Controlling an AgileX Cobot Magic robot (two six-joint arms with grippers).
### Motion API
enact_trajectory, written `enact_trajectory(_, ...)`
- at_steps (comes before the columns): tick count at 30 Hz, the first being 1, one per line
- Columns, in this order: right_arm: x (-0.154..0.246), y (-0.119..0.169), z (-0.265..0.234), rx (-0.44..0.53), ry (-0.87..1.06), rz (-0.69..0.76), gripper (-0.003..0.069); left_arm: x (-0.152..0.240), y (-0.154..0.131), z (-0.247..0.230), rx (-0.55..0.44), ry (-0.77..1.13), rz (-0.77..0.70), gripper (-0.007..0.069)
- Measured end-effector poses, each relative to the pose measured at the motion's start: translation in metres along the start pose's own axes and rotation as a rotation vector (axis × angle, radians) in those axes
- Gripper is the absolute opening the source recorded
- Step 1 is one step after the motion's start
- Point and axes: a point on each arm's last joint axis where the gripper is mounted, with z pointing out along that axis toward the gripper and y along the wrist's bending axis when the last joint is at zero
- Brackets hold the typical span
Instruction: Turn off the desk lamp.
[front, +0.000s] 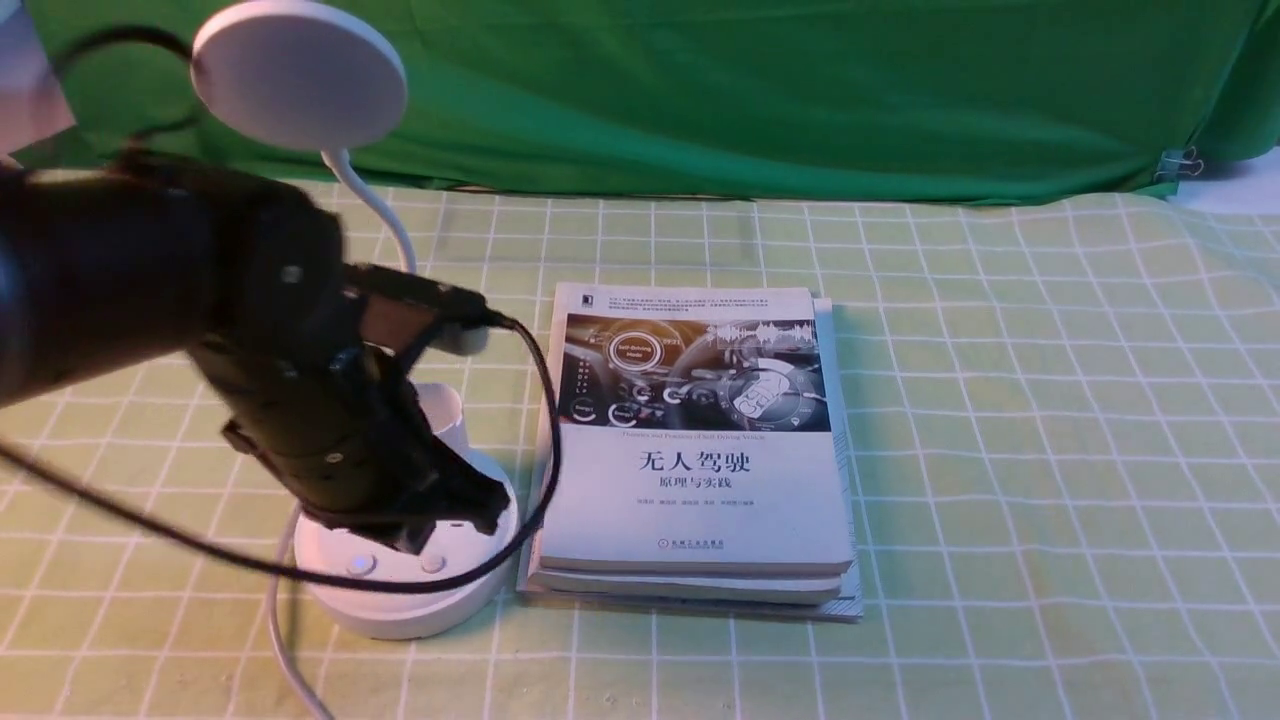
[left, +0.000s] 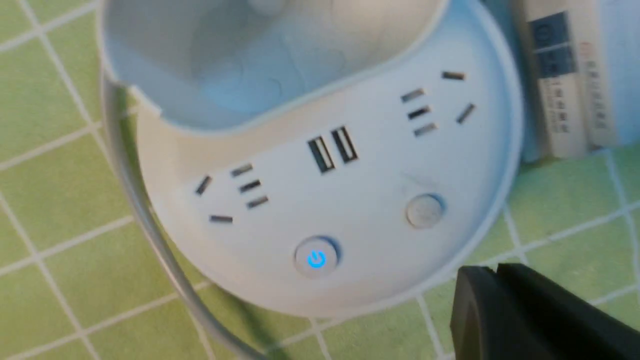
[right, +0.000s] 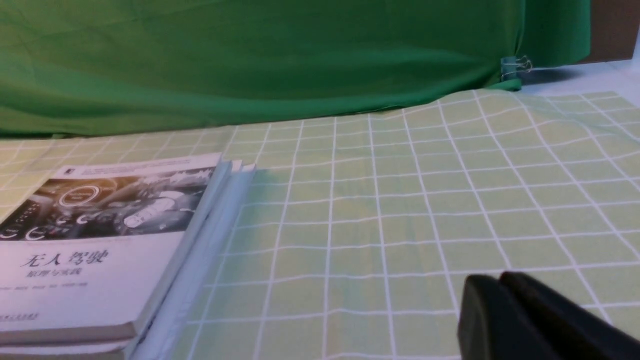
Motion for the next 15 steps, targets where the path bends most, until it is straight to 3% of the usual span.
enact_trajectory(5,0.000,0.000,0.000,0.000,0.000,0.001,0.0029,0.043,-0.002,-0.031,-0.005,-0.208,-0.007,0.0006)
enact_trajectory(15,0.000,0.000,0.000,0.000,0.000,0.001,0.0029,0.138,0.000,-0.063,-0.011,-0.932,-0.039,0.0006)
